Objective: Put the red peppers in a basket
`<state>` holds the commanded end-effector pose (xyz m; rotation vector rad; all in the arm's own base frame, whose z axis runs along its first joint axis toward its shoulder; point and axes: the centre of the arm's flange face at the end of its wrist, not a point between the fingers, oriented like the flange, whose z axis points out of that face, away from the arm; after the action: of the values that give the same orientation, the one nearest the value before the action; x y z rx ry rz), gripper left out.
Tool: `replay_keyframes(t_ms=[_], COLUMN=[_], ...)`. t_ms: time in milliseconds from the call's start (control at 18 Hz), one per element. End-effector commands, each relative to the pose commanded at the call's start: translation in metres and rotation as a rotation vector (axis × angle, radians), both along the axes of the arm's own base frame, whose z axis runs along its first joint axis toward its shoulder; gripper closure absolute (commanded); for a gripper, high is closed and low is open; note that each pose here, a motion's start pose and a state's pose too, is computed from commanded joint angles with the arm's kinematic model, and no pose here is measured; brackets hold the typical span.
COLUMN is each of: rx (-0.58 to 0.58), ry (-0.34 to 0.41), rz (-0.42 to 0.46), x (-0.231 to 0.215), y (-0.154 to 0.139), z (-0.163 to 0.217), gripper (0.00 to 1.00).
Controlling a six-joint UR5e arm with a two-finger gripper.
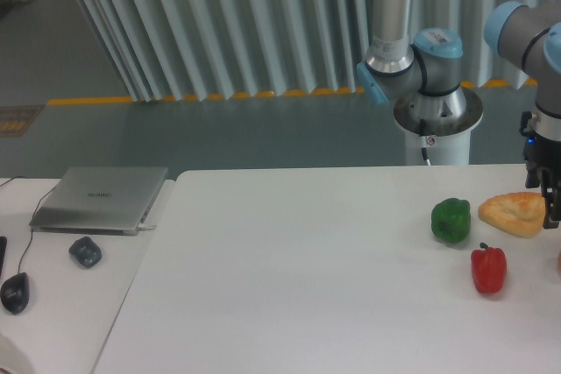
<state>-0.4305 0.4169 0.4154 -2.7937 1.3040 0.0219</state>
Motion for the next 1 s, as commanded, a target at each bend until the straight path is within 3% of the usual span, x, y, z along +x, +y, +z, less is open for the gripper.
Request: replay_keyframes(t_ms=[500,667,1000], rx=[-0.006,-0.005,-0.027], ry=[0.007,0.001,-0.036], rz=[0.003,0.121,0.260], x=[0.004,0.004,0.021], y=[0.001,0.002,0.009], z=[-0.009,-0.012,-0.029], gripper=[0.00,0.00,0.00])
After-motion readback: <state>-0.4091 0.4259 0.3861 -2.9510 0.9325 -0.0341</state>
